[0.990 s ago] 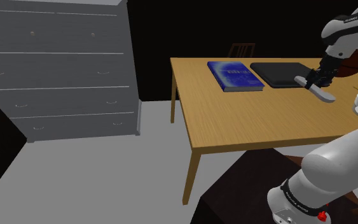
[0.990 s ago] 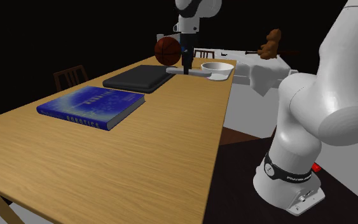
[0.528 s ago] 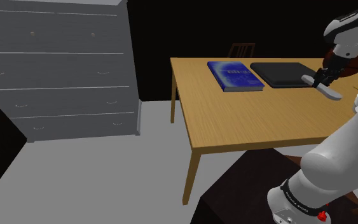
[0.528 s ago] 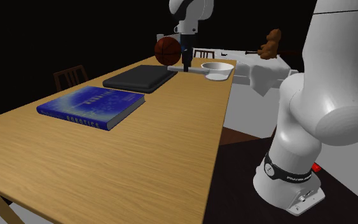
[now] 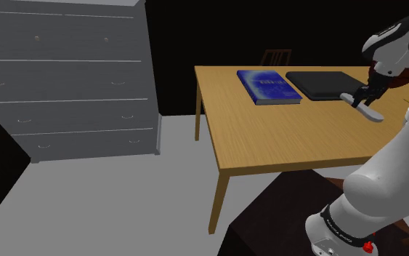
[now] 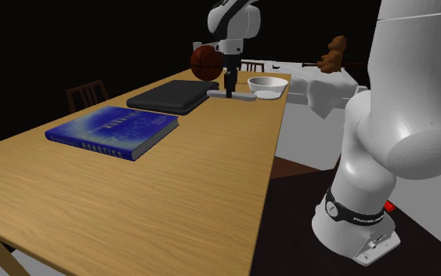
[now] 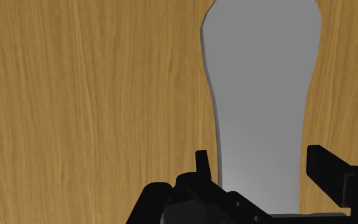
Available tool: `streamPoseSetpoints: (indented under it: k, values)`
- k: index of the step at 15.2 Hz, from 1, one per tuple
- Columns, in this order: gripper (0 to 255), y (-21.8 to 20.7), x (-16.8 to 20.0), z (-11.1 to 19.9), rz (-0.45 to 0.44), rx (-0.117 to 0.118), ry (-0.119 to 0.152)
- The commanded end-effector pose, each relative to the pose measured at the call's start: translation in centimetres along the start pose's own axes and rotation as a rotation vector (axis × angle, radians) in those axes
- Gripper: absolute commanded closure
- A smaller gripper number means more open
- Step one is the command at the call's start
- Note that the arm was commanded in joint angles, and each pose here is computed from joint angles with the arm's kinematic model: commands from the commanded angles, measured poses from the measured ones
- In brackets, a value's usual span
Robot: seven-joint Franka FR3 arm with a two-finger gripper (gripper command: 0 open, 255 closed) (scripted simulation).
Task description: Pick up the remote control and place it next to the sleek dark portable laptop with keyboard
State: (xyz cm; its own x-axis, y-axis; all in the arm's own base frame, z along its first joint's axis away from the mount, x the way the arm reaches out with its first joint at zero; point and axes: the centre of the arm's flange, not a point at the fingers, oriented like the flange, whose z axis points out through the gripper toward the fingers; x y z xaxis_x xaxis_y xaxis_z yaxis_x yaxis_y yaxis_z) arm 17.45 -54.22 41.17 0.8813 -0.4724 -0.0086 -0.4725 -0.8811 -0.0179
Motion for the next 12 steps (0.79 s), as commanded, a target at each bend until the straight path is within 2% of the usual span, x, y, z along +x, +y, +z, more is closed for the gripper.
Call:
streamPoseSetpoints:
  k: [1, 12]
  values:
    - [255, 0.0, -0.1, 1.1, 0.000, 0.000, 0.001]
    - [255, 0.1, 0.0, 6.5, 0.000, 0.000, 0.001]
